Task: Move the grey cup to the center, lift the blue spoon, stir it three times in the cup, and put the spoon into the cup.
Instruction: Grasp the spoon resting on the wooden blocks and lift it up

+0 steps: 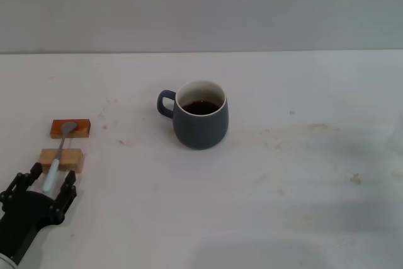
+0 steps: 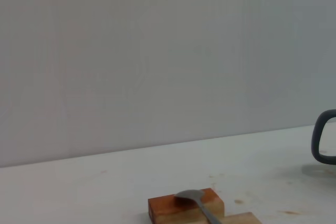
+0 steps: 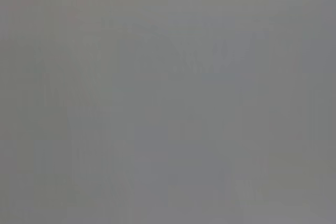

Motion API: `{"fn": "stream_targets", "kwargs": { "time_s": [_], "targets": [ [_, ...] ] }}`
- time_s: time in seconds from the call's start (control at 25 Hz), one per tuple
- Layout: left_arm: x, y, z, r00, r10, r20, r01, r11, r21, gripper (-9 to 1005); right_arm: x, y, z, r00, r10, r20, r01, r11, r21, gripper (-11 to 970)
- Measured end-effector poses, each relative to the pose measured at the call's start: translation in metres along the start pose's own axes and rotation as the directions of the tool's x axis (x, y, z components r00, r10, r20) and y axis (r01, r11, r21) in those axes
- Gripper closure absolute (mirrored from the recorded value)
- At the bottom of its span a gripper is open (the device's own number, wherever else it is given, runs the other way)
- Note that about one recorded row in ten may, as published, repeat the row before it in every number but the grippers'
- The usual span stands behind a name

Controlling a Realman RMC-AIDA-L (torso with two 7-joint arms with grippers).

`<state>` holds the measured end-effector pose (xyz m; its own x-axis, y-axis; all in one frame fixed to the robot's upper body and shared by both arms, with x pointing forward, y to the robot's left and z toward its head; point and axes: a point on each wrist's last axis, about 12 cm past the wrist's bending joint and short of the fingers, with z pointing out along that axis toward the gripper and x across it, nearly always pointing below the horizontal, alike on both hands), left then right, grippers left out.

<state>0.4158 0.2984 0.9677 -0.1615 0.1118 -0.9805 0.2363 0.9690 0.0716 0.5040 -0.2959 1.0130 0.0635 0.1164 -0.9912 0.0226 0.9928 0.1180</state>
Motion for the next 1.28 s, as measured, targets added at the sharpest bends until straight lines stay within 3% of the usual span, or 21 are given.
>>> {"fn": "stream_targets", "kwargs": {
  "time_s": [0.84,1.28],
  "targets": [
    [0.0001,-0.0012,-0.0044,1.000,-0.008,0.011,0.008,1.000,-0.007,355,-0.0009,0.0031,0.0027,1.000,-0.003,0.003,0.003,1.000,-0.015,960],
    [-0.0001,-0.0002,-0.0045,1.000,-0.008,0.011,0.008,1.000,-0.008,492,-0.0008,0.0036,0.0023,1.000,-0.001,0.003,0.001,1.000,-0.016,961]
  ]
}}
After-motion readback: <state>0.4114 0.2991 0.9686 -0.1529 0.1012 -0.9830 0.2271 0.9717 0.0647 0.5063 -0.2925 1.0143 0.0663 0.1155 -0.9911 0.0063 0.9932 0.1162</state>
